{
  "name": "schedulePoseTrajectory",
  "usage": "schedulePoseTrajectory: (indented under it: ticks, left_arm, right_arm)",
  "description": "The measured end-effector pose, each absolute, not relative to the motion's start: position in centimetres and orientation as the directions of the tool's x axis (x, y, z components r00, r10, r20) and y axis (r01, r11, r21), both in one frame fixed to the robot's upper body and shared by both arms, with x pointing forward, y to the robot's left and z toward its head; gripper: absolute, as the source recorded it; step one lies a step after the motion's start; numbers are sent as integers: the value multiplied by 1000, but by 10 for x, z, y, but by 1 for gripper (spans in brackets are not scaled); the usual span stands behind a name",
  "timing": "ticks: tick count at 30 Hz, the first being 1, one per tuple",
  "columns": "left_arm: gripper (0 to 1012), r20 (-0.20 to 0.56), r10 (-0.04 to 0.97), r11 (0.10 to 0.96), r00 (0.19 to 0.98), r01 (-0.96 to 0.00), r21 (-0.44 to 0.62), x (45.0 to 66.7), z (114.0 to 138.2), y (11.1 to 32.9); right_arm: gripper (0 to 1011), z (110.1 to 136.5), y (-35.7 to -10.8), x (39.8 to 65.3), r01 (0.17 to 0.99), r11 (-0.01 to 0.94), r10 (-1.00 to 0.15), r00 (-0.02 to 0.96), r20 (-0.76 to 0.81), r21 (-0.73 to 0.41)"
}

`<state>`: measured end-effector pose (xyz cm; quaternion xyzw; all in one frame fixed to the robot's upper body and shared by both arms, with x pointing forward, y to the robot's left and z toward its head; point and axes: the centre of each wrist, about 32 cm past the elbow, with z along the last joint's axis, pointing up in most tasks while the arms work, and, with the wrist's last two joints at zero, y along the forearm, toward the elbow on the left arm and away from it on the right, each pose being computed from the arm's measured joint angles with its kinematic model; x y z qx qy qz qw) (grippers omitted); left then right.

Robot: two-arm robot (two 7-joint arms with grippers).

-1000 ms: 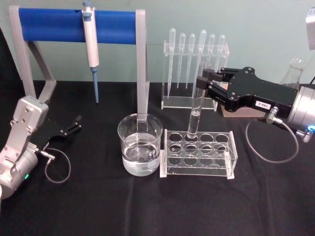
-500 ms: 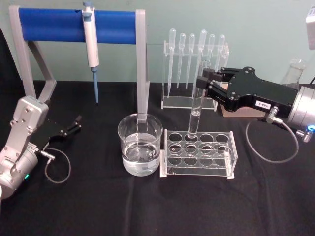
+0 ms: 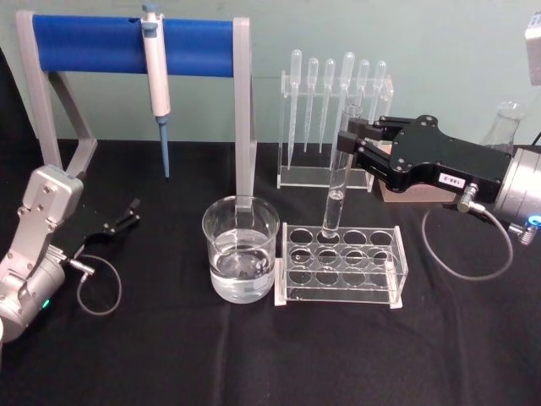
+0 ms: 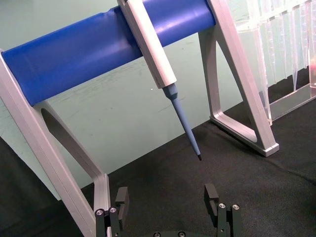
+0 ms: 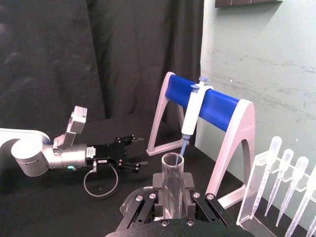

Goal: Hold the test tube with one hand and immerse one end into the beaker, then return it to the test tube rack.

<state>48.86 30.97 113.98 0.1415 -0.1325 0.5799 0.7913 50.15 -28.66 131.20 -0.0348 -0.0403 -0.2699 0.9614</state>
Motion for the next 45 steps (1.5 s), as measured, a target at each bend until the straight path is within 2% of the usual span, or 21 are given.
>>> schedulePoseTrajectory:
  ticks: [45]
  left_arm:
    - [1000,374,880,287,292,-955,70,489,1140,310]
  right_arm:
    - [244,1312,-287,501,522,852,-516,851,96,-45]
